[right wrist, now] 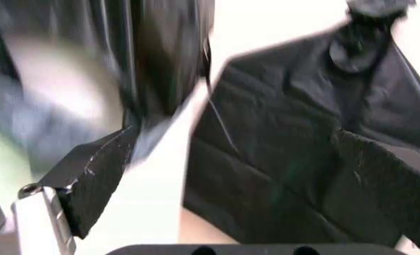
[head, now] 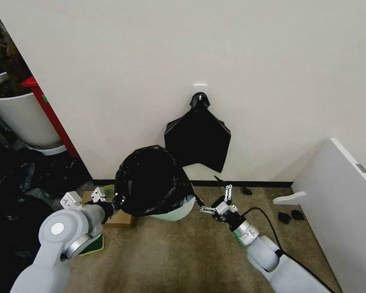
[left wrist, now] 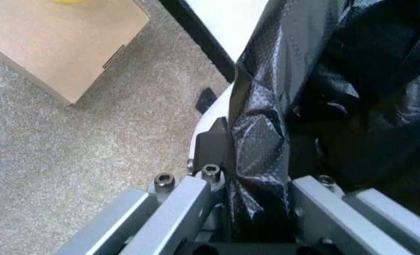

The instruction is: Place the garbage bag over the trash bin.

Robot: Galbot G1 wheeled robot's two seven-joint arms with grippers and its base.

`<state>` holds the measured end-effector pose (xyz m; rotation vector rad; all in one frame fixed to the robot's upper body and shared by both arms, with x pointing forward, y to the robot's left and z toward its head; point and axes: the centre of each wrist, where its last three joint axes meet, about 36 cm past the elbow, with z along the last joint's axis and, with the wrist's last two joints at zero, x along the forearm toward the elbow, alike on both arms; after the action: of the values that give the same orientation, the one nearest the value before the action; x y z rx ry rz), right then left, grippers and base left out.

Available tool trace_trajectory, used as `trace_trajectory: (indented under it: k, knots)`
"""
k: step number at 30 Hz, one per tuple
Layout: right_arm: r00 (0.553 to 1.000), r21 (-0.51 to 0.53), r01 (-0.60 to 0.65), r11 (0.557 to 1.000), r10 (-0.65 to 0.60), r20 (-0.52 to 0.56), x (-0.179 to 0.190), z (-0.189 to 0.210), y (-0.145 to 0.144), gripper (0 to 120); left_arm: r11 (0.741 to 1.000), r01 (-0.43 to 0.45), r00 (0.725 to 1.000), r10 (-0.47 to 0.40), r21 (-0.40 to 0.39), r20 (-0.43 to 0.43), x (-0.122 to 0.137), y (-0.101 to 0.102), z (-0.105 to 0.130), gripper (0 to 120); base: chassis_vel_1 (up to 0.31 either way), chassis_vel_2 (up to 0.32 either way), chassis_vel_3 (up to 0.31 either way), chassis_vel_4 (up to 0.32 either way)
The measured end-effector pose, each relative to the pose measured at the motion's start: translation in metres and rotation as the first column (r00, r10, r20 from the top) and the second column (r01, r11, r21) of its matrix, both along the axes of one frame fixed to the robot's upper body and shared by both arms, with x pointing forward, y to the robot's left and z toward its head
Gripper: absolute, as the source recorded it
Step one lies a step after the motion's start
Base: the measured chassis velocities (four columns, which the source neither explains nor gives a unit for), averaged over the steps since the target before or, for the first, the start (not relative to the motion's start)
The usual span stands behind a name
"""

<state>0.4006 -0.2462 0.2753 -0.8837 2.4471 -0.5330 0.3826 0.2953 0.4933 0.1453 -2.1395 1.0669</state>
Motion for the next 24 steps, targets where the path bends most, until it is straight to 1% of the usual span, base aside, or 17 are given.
trace_trajectory:
  k: [1,4,5,7,8,9,10,11,12,13,14,15,17,19,21,23,24]
  knots:
    - [1.0,0.0,0.0,1.0,0.0,0.0,0.0,0.0,0.0,100,1.0,0.0,1.0,0.0,0.0,0.0,0.0,0.0,0.0,0,0.0,0.0,0.0,0.0]
    - [0.989,0.049,-0.147,0.988,0.148,-0.013,0.005,0.008,-0.012,100,0.999,0.007,1.0,-0.007,0.033,-0.002,0.004,-0.004,-0.007,0,0.0,0.0,0.0,0.0]
    - [0.989,0.049,-0.147,0.988,0.148,-0.013,0.005,0.008,-0.012,100,0.999,0.007,1.0,-0.007,0.033,-0.002,0.004,-0.004,-0.007,0,0.0,0.0,0.0,0.0]
    - [0.97,0.119,-0.236,0.964,0.242,-0.037,0.01,0.021,-0.018,100,0.998,0.017,1.0,-0.017,0.062,-0.008,0.006,-0.008,-0.014,0,0.0,0.0,0.0,0.0]
    - [0.963,0.154,-0.259,0.954,0.266,-0.031,0.013,0.027,-0.018,100,0.997,0.029,1.0,-0.028,0.074,-0.013,0.006,-0.012,-0.016,0,0.0,0.0,0.0,0.0]
    - [0.963,0.154,-0.259,0.954,0.266,-0.031,0.013,0.027,-0.018,100,0.997,0.029,1.0,-0.028,0.074,-0.013,0.006,-0.012,-0.016,0,0.0,0.0,0.0,0.0]
    - [0.962,0.184,-0.264,0.947,0.271,-0.015,0.014,0.034,-0.016,100,0.994,0.05,0.999,-0.048,0.094,-0.021,0.005,-0.018,-0.02,0,0.0,0.0,0.0,0.0]
    - [0.972,0.216,-0.232,0.948,0.233,0.019,0.014,0.044,-0.01,100,0.988,0.082,0.996,-0.078,0.13,-0.033,0.003,-0.028,-0.025,0,0.0,0.0,0.0,0.0]
    - [0.972,0.216,-0.232,0.948,0.233,0.019,0.014,0.044,-0.01,100,0.988,0.082,0.996,-0.078,0.13,-0.033,0.003,-0.028,-0.025,0,0.0,0.0,0.0,0.0]
    - [0.98,0.228,-0.197,0.954,0.194,0.033,0.013,0.05,-0.004,100,0.983,0.102,0.994,-0.097,0.15,-0.043,0.001,-0.033,-0.029,0,0.0,0.0,0.0,0.0]
    - [0.994,0.241,-0.111,0.964,0.105,0.038,0.01,0.059,0.005,100,0.976,0.128,0.991,-0.12,0.178,-0.056,-0.002,-0.038,-0.033,0,0.0,0.0,0.0,0.0]
    - [0.994,0.241,-0.111,0.964,0.105,0.038,0.01,0.059,0.005,100,0.976,0.128,0.991,-0.12,0.178,-0.056,-0.002,-0.038,-0.033,0,0.0,0.0,0.0,0.0]
    - [0.998,0.263,0.044,0.964,-0.054,0.031,0.002,0.076,0.028,100,0.957,0.167,0.986,-0.155,0.236,-0.069,-0.004,-0.045,-0.037,0,0.0,0.0,0.0,0.0]
    - [0.997,0.267,0.067,0.961,-0.077,0.028,0.0,0.078,0.033,100,0.952,0.172,0.985,-0.16,0.252,-0.071,-0.004,-0.046,-0.039,0,0.0,0.0,0.0,0.0]
    - [0.991,0.257,0.112,0.96,-0.126,0.038,-0.004,0.085,0.048,100,0.926,0.179,0.984,-0.163,0.333,-0.073,-0.006,-0.048,-0.055,0,0.0,0.0,0.0,0.0]
    - [0.991,0.25,0.111,0.962,-0.126,0.046,-0.004,0.085,0.05,100,0.92,0.184,0.983,-0.168,0.346,-0.077,-0.006,-0.049,-0.058,0,0.0,0.0,0.0,0.0]
    - [0.991,0.24,0.106,0.965,-0.123,0.056,-0.005,0.084,0.052,100,0.91,0.201,0.98,-0.181,0.362,-0.088,-0.007,-0.053,-0.065,0,0.0,0.0,0.0,0.0]
